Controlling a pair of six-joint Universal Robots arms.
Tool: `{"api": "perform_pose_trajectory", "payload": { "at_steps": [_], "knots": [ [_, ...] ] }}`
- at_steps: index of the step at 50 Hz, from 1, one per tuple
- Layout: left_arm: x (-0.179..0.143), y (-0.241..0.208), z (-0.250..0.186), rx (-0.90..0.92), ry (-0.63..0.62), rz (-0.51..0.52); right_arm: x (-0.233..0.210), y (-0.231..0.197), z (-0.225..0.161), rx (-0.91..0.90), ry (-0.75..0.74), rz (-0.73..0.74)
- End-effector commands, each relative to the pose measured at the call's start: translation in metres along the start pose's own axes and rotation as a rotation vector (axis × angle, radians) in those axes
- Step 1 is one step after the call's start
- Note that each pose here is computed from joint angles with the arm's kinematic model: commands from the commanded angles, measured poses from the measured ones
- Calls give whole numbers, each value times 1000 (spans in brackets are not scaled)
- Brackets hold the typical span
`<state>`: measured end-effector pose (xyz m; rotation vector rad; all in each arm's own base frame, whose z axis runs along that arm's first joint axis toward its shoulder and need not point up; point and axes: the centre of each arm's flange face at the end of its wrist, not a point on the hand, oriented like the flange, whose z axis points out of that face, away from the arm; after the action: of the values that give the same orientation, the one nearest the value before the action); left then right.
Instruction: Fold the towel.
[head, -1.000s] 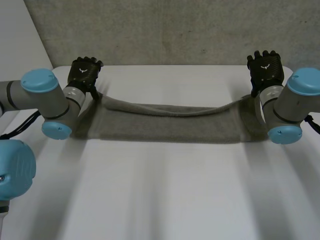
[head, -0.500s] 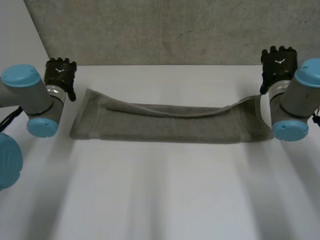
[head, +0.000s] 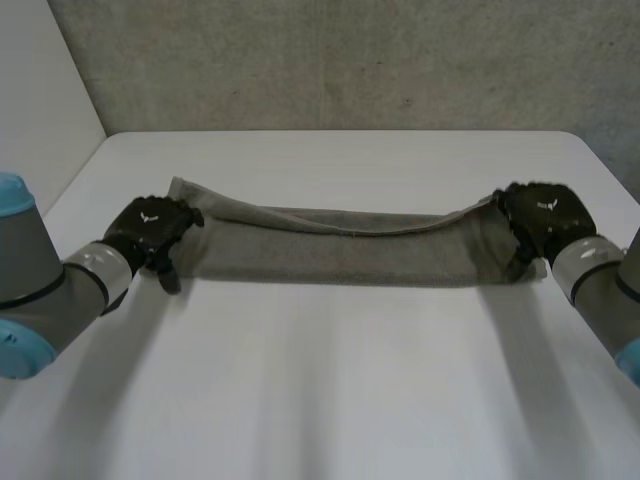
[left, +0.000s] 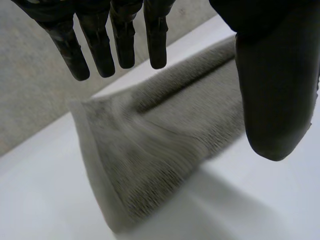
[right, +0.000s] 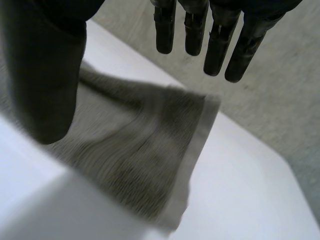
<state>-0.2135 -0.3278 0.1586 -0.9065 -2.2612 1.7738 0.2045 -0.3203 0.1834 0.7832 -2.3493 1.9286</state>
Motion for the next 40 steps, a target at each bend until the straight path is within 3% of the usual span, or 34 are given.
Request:
{"api": "perform_pose_trajectory", "payload": {
  "at_steps": [1,6,17,40],
  "knots": [
    [2,14,-2,-46,3,-15,-3,21,-6,-54,-47,12],
    [0,23,9,-36,-8,-8,-3,29,1,-44,-102,20],
    [-14,29,34,18,-110,25,9,49,28,-21,-64,8],
    [-19,41,52,5,-112,22,12,73,51,-65,-53,-68]
  ]
}}
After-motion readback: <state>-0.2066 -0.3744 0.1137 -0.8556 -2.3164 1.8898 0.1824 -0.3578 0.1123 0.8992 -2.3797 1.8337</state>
